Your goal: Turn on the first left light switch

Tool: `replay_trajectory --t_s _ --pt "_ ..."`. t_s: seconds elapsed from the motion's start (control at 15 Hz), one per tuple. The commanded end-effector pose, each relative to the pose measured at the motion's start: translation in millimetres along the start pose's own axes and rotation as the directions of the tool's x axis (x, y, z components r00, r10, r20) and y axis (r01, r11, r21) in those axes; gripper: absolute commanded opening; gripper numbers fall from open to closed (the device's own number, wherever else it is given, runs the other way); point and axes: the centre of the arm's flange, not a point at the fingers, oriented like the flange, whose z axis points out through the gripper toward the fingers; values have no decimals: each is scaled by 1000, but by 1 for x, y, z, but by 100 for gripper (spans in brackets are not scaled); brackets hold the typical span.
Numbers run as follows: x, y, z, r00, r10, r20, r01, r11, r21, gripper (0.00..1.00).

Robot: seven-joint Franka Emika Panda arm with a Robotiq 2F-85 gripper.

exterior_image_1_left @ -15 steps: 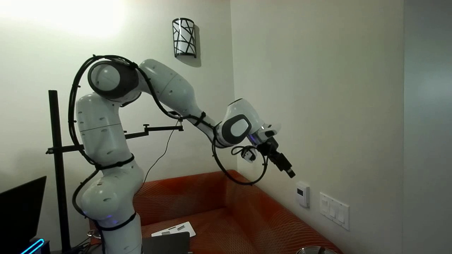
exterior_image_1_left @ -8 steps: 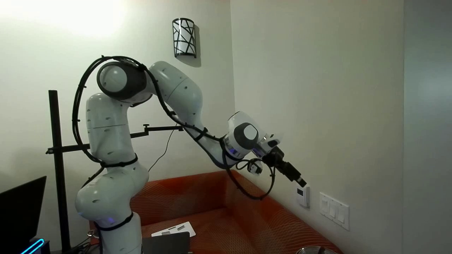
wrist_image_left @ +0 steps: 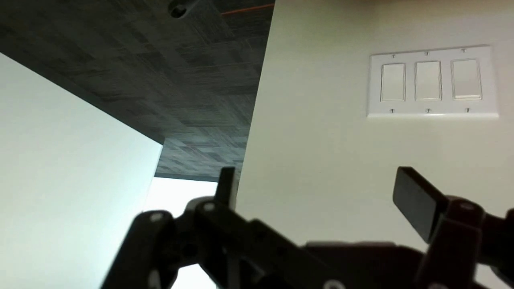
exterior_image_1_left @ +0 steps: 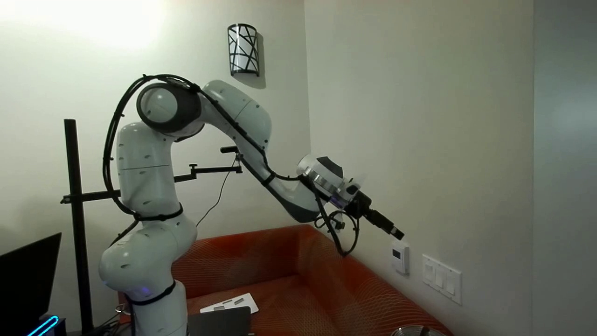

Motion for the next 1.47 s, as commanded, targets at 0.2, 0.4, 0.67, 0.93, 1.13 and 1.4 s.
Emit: replay_trajectory --t_s 0.2,0.4,0.67,0.93,1.13,1.4 --pt "-54 -53 36 997 -1 -81 -4 998 -58 100" --pt "-73 -68 45 990 -61 -127 54 997 -58 100" --pt "-90 -78 59 973 -129 -193 114 990 -84 100" --pt "-101 -89 68 964 -111 -241 81 988 -132 100" --pt "-96 -89 52 982 -95 -165 82 993 -85 100" --pt "-105 -92 60 981 -98 -170 83 992 -94 100"
